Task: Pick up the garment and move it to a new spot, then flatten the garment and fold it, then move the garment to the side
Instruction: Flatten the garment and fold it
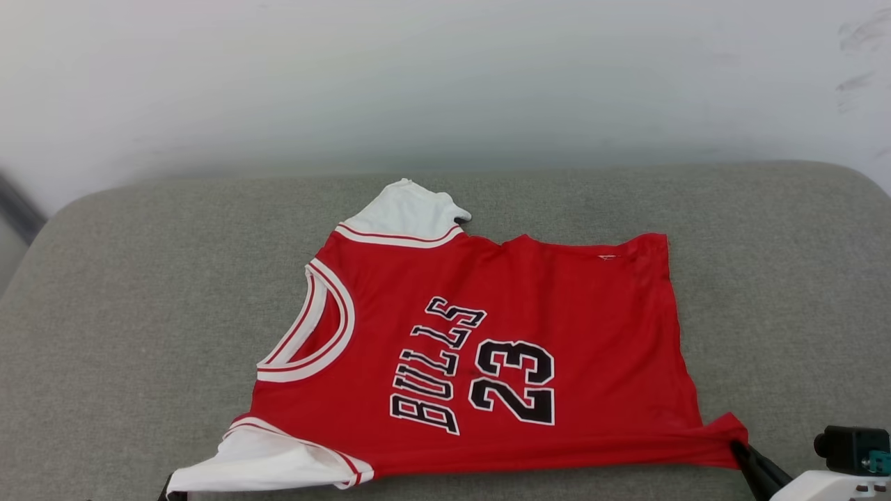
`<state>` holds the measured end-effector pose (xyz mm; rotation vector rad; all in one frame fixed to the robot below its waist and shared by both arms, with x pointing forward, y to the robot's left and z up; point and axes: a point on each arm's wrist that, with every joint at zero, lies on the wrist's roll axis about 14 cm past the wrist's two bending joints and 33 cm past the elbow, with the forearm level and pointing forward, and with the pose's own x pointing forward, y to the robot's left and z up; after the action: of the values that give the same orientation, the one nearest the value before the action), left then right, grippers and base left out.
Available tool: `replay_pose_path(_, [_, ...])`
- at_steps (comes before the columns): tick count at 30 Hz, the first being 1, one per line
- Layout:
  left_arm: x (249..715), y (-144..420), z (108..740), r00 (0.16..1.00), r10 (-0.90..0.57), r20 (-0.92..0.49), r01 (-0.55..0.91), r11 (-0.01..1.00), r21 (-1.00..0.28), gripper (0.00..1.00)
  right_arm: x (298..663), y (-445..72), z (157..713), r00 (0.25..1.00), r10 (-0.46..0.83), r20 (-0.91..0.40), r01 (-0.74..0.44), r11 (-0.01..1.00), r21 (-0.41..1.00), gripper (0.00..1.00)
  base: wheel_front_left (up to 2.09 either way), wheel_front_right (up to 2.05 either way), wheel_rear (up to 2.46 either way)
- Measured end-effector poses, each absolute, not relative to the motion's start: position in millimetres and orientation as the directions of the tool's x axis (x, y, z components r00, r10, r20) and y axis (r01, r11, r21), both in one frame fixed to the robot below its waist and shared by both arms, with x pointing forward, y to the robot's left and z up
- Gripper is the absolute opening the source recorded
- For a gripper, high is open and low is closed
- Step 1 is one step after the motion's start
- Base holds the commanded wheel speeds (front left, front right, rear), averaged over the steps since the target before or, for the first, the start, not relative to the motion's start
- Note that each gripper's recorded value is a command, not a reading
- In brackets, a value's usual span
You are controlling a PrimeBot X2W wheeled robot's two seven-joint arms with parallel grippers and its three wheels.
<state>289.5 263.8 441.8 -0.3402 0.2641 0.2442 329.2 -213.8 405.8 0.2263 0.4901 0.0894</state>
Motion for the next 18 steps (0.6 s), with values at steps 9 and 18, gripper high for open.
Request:
replay_pose_path(9, [334, 240, 476, 0.97, 0.09, -0.226, -0.158, 0.939, -0.304, 0.0, 347, -197, 433, 0.887, 0.145, -0.439, -0.057, 0.977, 0.207, 0.0, 0.0, 0.0, 0.0])
replay_pose_path(18, [403, 220, 459, 0.962, -0.011, -0.272, -0.073, 0.952, -0.296, 0.0, 392, -180, 431, 0.865, 0.178, -0.469, -0.108, 0.979, 0.171, 0.0, 0.0, 0.0, 0.0])
